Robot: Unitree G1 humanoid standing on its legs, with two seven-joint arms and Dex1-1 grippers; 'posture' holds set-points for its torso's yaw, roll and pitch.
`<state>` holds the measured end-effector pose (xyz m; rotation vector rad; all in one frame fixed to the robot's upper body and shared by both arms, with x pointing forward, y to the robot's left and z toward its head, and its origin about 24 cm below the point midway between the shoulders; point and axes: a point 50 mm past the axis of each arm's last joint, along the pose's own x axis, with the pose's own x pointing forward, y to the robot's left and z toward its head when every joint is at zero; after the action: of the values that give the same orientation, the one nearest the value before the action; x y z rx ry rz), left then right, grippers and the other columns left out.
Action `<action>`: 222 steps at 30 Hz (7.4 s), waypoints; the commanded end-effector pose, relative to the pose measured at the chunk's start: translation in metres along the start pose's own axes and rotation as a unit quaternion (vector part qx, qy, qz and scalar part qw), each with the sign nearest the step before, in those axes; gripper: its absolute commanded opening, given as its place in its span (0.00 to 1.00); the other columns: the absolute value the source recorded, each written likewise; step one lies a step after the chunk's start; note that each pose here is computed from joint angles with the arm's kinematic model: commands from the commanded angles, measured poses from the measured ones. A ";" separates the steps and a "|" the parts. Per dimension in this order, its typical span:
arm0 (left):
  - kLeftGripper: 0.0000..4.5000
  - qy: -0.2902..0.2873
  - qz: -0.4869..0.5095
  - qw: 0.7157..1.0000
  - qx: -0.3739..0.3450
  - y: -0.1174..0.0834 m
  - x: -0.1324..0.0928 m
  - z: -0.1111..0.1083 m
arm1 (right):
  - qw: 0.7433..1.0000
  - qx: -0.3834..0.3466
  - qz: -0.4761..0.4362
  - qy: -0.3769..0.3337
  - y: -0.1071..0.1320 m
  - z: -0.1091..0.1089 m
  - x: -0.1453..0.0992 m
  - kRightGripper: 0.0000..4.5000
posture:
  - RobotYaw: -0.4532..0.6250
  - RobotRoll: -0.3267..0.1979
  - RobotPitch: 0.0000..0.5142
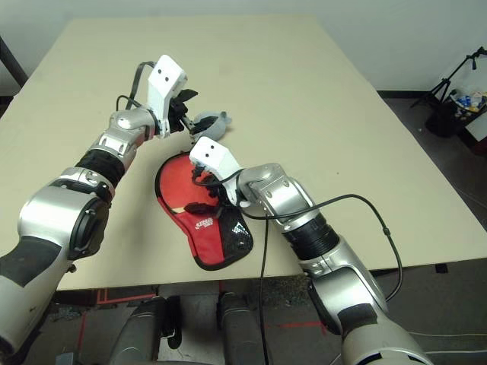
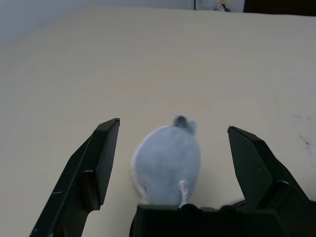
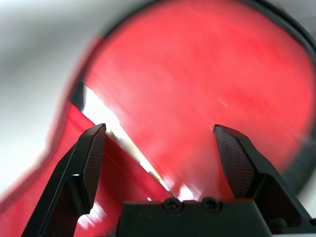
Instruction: Store the ping-pong paddle in its case and zip it.
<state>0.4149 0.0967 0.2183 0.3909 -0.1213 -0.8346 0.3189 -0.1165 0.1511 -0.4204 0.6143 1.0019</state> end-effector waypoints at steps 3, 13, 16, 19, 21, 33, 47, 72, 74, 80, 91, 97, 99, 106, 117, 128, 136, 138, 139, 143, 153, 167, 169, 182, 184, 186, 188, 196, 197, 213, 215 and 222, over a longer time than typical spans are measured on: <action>0.99 0.011 -0.055 0.998 -0.024 0.001 -0.018 -0.016 | 0.995 0.007 -0.100 -0.027 -0.042 0.030 -0.043 1.00 | 0.33 0.62 0.25; 0.99 0.077 -0.183 0.979 -0.038 -0.026 -0.040 -0.047 | 0.967 0.028 -0.236 -0.089 -0.097 0.069 -0.021 1.00 | 0.36 0.62 0.23; 0.99 0.092 -0.191 0.977 -0.039 -0.033 -0.042 -0.051 | 0.968 0.014 -0.229 -0.098 -0.096 0.073 -0.009 1.00 | 0.38 0.62 0.23; 0.99 0.117 -0.189 0.974 -0.046 -0.046 -0.040 -0.060 | 0.972 -0.012 -0.215 -0.094 -0.088 0.072 0.013 1.00 | 0.41 0.62 0.22; 0.99 0.126 -0.178 0.975 -0.049 -0.050 -0.039 -0.064 | 0.973 -0.021 -0.211 -0.091 -0.084 0.072 0.022 1.00 | 0.43 0.62 0.23; 0.99 0.120 -0.147 0.980 -0.064 -0.063 -0.044 -0.064 | 0.958 -0.098 -0.253 -0.096 -0.084 0.085 0.021 1.00 | 0.48 0.62 0.37; 0.99 0.121 -0.161 0.976 -0.089 -0.095 -0.040 -0.065 | 0.953 -0.120 -0.272 -0.062 -0.088 0.071 0.023 1.00 | 0.50 0.62 0.55; 1.00 0.154 -0.152 0.972 -0.092 -0.107 -0.037 -0.067 | 0.936 -0.106 -0.336 -0.022 -0.105 0.051 0.008 0.43 | 0.49 0.62 0.60; 1.00 0.161 -0.143 0.972 -0.089 -0.105 -0.034 -0.069 | 0.934 -0.105 -0.341 -0.022 -0.107 0.050 0.005 0.31 | 0.49 0.62 0.58; 1.00 0.226 -0.087 0.968 -0.069 -0.094 -0.027 -0.091 | 0.935 -0.067 -0.348 -0.026 -0.114 0.040 -0.004 0.05 | 0.47 0.62 0.48; 1.00 0.247 -0.044 0.966 -0.060 -0.074 -0.016 -0.092 | 0.928 -0.025 -0.371 -0.013 -0.123 0.010 -0.014 0.05 | 0.44 0.62 0.32; 1.00 0.257 -0.038 0.964 -0.062 -0.071 -0.017 -0.097 | 0.926 -0.003 -0.378 -0.016 -0.127 -0.001 -0.022 0.05 | 0.40 0.62 0.28; 1.00 0.260 -0.041 0.963 -0.062 -0.072 -0.017 -0.098 | 0.924 0.000 -0.382 -0.016 -0.129 -0.003 -0.025 0.05 | 0.40 0.62 0.28; 1.00 0.262 -0.056 0.962 -0.057 -0.073 -0.014 -0.097 | 0.923 0.018 -0.384 0.007 -0.135 -0.024 -0.043 0.05 | 0.37 0.62 0.26; 1.00 0.232 -0.086 0.967 -0.054 -0.080 0.000 -0.087 | 0.932 0.049 -0.357 0.026 -0.118 -0.063 -0.052 0.05 | 0.28 0.62 0.29; 1.00 0.106 -0.152 0.983 -0.011 -0.067 0.027 -0.026 | 0.935 0.041 -0.353 0.013 -0.109 -0.055 -0.027 0.05 | 0.27 0.62 0.31; 1.00 0.149 -0.240 0.959 0.001 -0.073 0.023 -0.034 | 0.940 0.022 -0.339 0.013 -0.106 -0.047 -0.018 0.05 | 0.27 0.62 0.33; 1.00 0.193 -0.241 0.951 0.000 -0.076 0.019 -0.049 | 0.941 0.020 -0.338 0.012 -0.106 -0.046 -0.018 0.05 | 0.26 0.62 0.33; 1.00 0.210 -0.242 0.947 -0.001 -0.077 0.017 -0.054 | 0.941 0.019 -0.338 0.012 -0.106 -0.045 -0.017 0.05 | 0.26 0.62 0.34; 1.00 0.256 -0.245 0.935 -0.015 -0.086 0.013 -0.072 | 0.941 0.017 -0.338 0.010 -0.106 -0.043 -0.018 0.05 | 0.26 0.62 0.34; 1.00 0.326 -0.217 0.917 -0.081 -0.105 0.013 -0.094 | 0.939 0.004 -0.343 0.010 -0.105 -0.047 -0.023 0.05 | 0.26 0.62 0.35; 1.00 0.338 -0.218 0.912 -0.082 -0.110 0.015 -0.096 | 0.941 -0.016 -0.334 0.043 -0.060 -0.084 -0.083 0.05 | 0.24 0.62 0.38; 1.00 0.338 -0.222 0.911 -0.081 -0.111 0.016 -0.096 | 0.941 -0.013 -0.333 0.050 -0.051 -0.089 -0.092 0.04 | 0.22 0.62 0.39; 1.00 0.336 -0.232 0.910 -0.071 -0.117 0.018 -0.096 | 0.946 -0.008 -0.303 0.119 0.008 -0.104 -0.142 0.04 | 0.18 0.62 0.41; 1.00 0.334 -0.232 0.911 -0.071 -0.117 0.019 -0.095 | 0.947 0.000 -0.292 0.132 0.021 -0.107 -0.145 0.04 | 0.18 0.62 0.41; 1.00 0.333 -0.233 0.911 -0.070 -0.118 0.019 -0.095 | 0.951 0.013 -0.270 0.152 0.038 -0.113 -0.148 0.04 | 0.17 0.62 0.41; 1.00 0.332 -0.236 0.911 -0.069 -0.120 0.020 -0.095 | 0.952 0.024 -0.259 0.163 0.050 -0.116 -0.150 0.04 | 0.16 0.62 0.42; 1.00 0.329 -0.240 0.911 -0.066 -0.122 0.021 -0.094 | 0.950 0.046 -0.228 0.208 0.076 -0.127 -0.161 0.04 | 0.13 0.62 0.42; 1.00 0.328 -0.240 0.911 -0.066 -0.122 0.022 -0.094 | 0.950 0.046 -0.228 0.208 0.077 -0.127 -0.162 0.04 | 0.13 0.62 0.42; 1.00 0.213 -0.208 0.948 -0.115 -0.085 0.024 -0.051 | 0.974 0.155 -0.152 0.068 0.045 -0.075 -0.191 0.64 | 0.19 0.62 0.35; 1.00 0.175 -0.183 0.958 -0.133 -0.068 0.018 -0.037 | 0.970 0.176 -0.170 0.001 0.027 -0.059 -0.203 0.76 | 0.21 0.62 0.34; 1.00 0.007 0.048 0.991 -0.126 -0.016 -0.005 -0.010 | 0.887 0.250 -0.334 -0.198 -0.051 -0.048 -0.193 0.99 | 0.28 0.62 0.30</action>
<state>0.4028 0.0803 0.2034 0.2013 0.0536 -0.8309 0.2596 -0.2826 0.2518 0.0204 0.3301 0.3754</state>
